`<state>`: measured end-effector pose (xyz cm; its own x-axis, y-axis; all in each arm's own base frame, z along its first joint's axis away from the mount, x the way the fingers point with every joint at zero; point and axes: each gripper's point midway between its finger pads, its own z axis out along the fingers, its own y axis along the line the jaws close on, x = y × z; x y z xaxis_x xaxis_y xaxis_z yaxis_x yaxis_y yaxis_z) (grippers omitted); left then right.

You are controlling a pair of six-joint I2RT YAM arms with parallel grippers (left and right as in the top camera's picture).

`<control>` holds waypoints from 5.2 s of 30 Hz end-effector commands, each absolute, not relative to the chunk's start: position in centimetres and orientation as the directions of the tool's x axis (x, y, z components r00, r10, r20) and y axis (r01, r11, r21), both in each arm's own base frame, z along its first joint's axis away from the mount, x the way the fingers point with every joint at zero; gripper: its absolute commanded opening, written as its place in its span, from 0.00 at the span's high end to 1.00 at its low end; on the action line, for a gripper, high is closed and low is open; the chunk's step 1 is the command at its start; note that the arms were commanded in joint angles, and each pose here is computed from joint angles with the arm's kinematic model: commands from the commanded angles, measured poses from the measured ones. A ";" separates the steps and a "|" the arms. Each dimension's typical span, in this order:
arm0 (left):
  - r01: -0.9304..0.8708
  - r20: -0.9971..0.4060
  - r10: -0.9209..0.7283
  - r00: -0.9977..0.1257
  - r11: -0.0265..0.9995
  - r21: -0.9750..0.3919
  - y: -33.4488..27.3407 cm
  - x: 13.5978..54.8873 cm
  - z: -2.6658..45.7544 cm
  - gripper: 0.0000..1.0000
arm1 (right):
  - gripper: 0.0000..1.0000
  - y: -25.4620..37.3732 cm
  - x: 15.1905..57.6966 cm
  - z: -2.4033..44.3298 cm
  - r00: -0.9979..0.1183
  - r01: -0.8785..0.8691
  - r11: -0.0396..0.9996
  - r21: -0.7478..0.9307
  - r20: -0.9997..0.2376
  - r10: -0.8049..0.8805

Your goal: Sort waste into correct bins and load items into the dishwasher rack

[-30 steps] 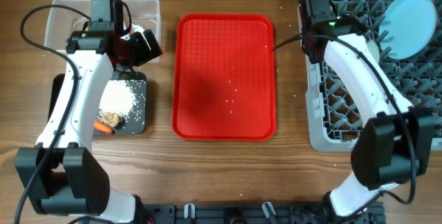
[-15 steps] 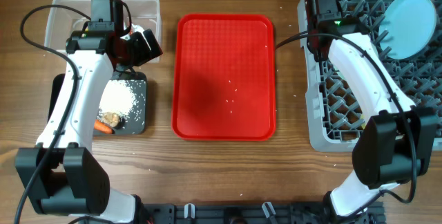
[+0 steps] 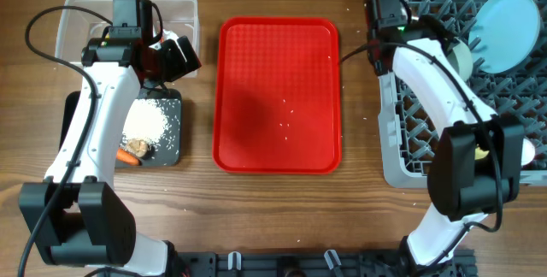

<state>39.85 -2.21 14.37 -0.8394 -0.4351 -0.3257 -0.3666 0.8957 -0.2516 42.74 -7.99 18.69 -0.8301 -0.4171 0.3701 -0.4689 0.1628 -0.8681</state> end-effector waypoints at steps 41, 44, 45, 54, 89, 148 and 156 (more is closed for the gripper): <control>-0.357 -0.333 -0.433 -0.837 0.895 -0.266 -2.4 39.9 14.9 0.00 | 0.49 -14.4 40.1 14.8 -0.734 0.576 0.789 0.213 -0.289 0.614; -0.357 -0.333 -0.433 -0.837 0.895 -0.266 -2.4 39.9 14.9 0.00 | 0.80 -14.4 40.1 13.1 -0.746 0.584 0.786 0.201 -0.249 0.618; -0.357 -0.333 -0.433 -0.837 0.895 -0.266 -2.4 39.9 14.9 0.00 | 0.88 -14.4 40.1 13.1 -0.746 0.584 0.787 0.201 -0.249 0.617; -0.357 -0.333 -0.433 -0.837 0.895 -0.266 -2.4 39.9 14.9 0.00 | 0.82 -13.2 39.9 10.7 -0.765 0.571 0.797 0.196 -0.225 0.603; -0.358 -0.333 -0.433 -0.837 0.895 -0.266 -2.4 39.9 14.9 0.00 | 0.96 -7.4 39.5 22.5 -0.952 -0.153 0.292 -0.944 0.062 -0.299; -0.357 -0.333 -0.433 -0.837 0.895 -0.266 -2.4 39.9 14.9 0.00 | 0.00 15.9 37.4 25.2 -0.665 -0.363 0.931 0.047 -0.712 -0.224; -0.357 -0.333 -0.433 -0.837 0.895 -0.266 -2.4 39.9 14.9 0.00 | 0.00 6.6 30.4 27.4 -0.378 -0.224 0.968 0.110 -0.926 0.018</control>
